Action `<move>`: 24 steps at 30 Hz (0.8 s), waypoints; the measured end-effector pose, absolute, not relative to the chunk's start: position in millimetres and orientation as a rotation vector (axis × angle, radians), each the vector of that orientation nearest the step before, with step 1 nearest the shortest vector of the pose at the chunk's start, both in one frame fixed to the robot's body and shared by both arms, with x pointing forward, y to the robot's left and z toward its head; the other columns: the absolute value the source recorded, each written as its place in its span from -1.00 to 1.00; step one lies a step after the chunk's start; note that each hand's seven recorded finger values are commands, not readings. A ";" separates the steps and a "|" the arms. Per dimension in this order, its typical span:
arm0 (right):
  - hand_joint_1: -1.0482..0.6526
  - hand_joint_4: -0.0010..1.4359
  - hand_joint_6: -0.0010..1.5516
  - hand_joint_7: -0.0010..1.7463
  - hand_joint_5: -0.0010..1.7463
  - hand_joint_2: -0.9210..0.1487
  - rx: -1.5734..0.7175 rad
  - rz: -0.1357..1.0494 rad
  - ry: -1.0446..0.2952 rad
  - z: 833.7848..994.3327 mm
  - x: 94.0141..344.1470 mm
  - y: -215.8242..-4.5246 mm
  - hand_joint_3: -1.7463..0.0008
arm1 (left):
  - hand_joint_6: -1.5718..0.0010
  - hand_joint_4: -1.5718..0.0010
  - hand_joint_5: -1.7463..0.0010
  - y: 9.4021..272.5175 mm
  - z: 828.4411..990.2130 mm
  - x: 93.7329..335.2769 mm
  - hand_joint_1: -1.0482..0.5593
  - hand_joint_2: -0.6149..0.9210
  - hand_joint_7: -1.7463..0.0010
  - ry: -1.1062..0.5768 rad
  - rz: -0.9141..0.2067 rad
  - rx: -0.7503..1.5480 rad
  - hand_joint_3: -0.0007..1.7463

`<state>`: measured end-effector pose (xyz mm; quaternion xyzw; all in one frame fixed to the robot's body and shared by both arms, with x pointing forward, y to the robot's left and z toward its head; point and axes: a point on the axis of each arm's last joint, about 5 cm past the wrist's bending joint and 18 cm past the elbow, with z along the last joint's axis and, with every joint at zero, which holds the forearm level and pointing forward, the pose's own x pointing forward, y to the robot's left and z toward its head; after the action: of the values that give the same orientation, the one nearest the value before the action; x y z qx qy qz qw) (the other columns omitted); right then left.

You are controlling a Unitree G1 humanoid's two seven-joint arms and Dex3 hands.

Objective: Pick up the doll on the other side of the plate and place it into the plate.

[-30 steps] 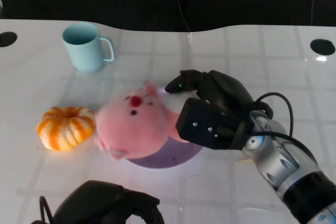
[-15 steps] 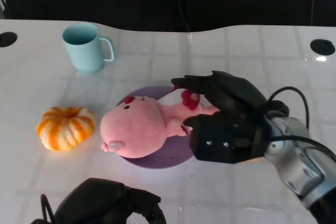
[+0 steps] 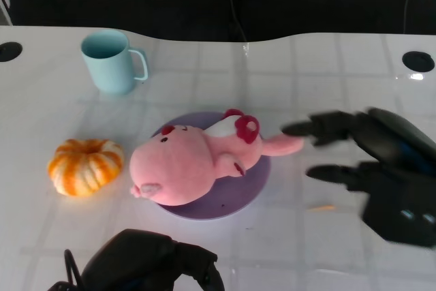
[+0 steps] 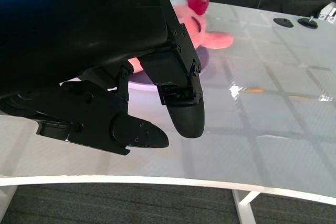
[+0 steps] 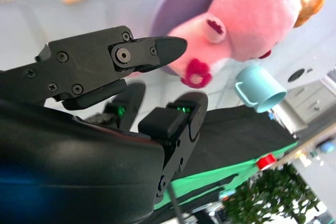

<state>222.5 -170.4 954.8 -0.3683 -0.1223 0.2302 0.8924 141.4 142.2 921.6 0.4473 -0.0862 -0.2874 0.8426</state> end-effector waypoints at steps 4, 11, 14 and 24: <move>0.13 0.05 0.26 -0.74 0.06 -1.00 -0.717 0.440 -0.229 944.4 198.6 -184.1 0.85 | -0.17 0.01 -0.47 143.5 922.0 141.3 0.07 1.00 0.39 -0.182 -0.604 0.940 -0.80; 0.29 0.02 0.43 -0.66 0.46 -0.90 -0.682 0.423 -0.201 945.2 166.6 -186.6 0.63 | -0.17 0.05 -0.53 153.7 923.0 140.9 0.07 1.00 0.38 -0.164 -0.580 0.921 -0.77; 0.35 0.13 0.42 -0.41 0.61 -0.35 -0.667 0.413 -0.162 939.8 162.3 -185.8 -0.12 | -0.15 0.08 -0.59 159.3 924.3 141.6 0.07 1.00 0.36 -0.150 -0.581 0.920 -0.76; 0.16 0.22 0.16 0.41 0.89 -0.01 -0.861 0.441 -0.122 929.5 166.5 -184.0 -0.42 | -0.11 0.15 -0.50 168.2 927.1 141.2 0.06 1.00 0.27 -0.156 -0.594 0.927 -0.72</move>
<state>166.5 -184.0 929.5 -0.4138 -0.0586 0.2119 0.8834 141.2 168.2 927.1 0.4399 -0.0742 -0.2817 0.8495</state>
